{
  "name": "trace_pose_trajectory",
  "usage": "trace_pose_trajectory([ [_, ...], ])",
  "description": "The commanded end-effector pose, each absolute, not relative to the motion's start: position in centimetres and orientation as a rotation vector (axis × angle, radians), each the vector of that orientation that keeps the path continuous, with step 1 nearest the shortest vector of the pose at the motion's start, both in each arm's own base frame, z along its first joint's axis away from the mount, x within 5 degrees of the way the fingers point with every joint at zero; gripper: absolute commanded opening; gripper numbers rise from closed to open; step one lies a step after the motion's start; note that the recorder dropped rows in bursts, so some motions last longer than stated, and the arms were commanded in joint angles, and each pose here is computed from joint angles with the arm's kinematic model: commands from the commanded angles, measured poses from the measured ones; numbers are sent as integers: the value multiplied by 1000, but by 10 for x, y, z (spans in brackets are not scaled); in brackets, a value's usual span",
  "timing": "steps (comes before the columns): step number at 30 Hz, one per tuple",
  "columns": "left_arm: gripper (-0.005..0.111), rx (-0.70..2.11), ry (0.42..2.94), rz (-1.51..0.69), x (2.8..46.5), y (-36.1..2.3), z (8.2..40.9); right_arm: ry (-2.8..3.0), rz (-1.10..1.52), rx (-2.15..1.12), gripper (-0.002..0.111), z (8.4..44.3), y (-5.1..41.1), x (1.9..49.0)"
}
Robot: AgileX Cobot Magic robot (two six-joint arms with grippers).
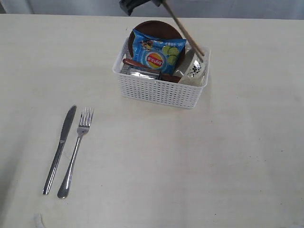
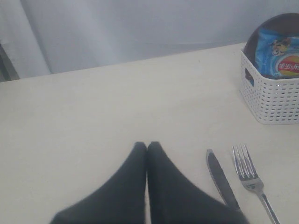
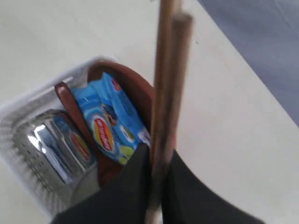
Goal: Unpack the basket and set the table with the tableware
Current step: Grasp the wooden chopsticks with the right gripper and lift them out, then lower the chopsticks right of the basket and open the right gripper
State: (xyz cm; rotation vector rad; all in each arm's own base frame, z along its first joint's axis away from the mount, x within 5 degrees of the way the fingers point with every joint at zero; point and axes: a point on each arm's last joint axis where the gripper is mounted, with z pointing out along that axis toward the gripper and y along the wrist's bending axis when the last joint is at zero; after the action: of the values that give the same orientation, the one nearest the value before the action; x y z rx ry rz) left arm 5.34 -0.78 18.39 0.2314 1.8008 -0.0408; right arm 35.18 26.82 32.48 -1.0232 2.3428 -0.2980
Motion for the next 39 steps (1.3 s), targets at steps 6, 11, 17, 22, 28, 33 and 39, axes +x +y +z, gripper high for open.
trace_pose_trajectory([
  [6, 0, 227, 1794, -41, 53, -8, 184, 2279, -407, -840, 0, 378, 237, 337],
  [11, 0, 227, 1794, -41, 53, -8, 184, 2408, -378, -606, 0, 365, 205, 344],
  [17, 0, 227, 1794, -41, 53, -8, 184, 2716, -414, -381, 0, 301, 140, 353],
  [22, 0, 227, 1794, -41, 53, -8, 184, 2936, -353, -181, 0, 247, 95, 348],
  [28, 0, 227, 1794, -41, 53, -8, 184, 2962, -247, -67, 0, 202, 66, 357],
  [33, 0, 227, 1794, -41, 53, -8, 184, 3019, -269, -131, 0, 171, 62, 366],
  [39, 0, 227, 1794, -41, 53, -8, 184, 2997, -231, -113, 0, 147, 66, 376],
])
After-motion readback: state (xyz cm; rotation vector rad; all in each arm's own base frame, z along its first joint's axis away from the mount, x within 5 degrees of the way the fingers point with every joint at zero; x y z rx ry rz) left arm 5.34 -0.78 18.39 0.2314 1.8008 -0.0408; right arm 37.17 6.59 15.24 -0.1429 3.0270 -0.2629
